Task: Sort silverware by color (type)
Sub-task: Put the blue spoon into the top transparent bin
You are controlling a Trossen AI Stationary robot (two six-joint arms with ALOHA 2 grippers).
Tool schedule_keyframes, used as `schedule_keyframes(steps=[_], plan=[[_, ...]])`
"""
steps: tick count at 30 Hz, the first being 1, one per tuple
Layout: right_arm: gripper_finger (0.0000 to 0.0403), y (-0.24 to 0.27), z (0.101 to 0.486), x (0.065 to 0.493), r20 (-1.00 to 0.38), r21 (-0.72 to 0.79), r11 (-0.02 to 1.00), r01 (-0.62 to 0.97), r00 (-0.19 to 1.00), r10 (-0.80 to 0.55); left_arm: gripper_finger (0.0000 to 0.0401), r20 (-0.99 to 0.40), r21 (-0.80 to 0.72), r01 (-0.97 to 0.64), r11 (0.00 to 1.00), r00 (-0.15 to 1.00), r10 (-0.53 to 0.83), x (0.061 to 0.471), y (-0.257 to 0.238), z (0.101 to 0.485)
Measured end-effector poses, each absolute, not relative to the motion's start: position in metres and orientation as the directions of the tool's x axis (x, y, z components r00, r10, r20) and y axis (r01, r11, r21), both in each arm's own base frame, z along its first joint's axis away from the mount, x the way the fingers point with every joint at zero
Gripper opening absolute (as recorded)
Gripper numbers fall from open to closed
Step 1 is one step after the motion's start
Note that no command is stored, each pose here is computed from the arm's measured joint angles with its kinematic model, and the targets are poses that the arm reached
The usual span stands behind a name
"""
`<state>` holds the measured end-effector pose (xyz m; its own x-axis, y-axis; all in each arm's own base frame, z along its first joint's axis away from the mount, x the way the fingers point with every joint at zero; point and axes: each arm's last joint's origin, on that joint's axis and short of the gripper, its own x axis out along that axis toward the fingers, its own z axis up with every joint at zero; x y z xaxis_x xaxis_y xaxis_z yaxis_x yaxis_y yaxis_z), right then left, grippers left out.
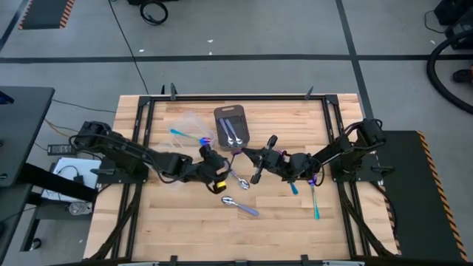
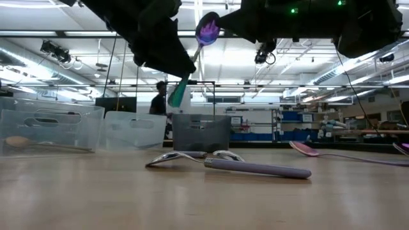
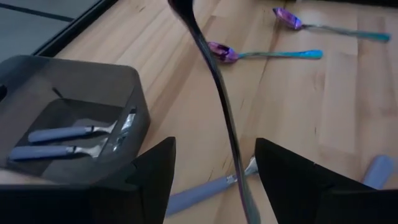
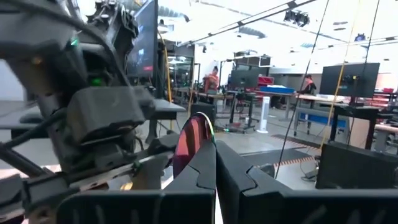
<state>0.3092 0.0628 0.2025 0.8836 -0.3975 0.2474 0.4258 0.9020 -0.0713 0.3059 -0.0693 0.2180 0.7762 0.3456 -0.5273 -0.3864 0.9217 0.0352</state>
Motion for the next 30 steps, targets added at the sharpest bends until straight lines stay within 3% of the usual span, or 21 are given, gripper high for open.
schedule_keyframes(steps=[6, 16, 30], plan=[[0.0004, 0.063, 0.203, 0.309, 0.252, -0.074, 0.904, 0.421, 0.885, -0.391, 0.018, -0.55, -0.008, -0.363, 0.932, 0.78, 0.299, 0.311, -0.06, 0.215], [0.0015, 0.065, 0.201, 0.31, 0.246, -0.137, 0.921, 0.364, 0.914, -0.324, 0.0019, -0.554, 0.017, -0.326, 0.945, 0.784, 0.281, 0.315, -0.059, 0.211], [0.0179, 0.079, 0.2, 0.305, 0.131, -0.129, 0.931, 0.342, 0.936, -0.326, 0.0009, -0.561, 0.109, -0.303, 0.947, 0.767, 0.31, 0.296, -0.062, 0.229]])
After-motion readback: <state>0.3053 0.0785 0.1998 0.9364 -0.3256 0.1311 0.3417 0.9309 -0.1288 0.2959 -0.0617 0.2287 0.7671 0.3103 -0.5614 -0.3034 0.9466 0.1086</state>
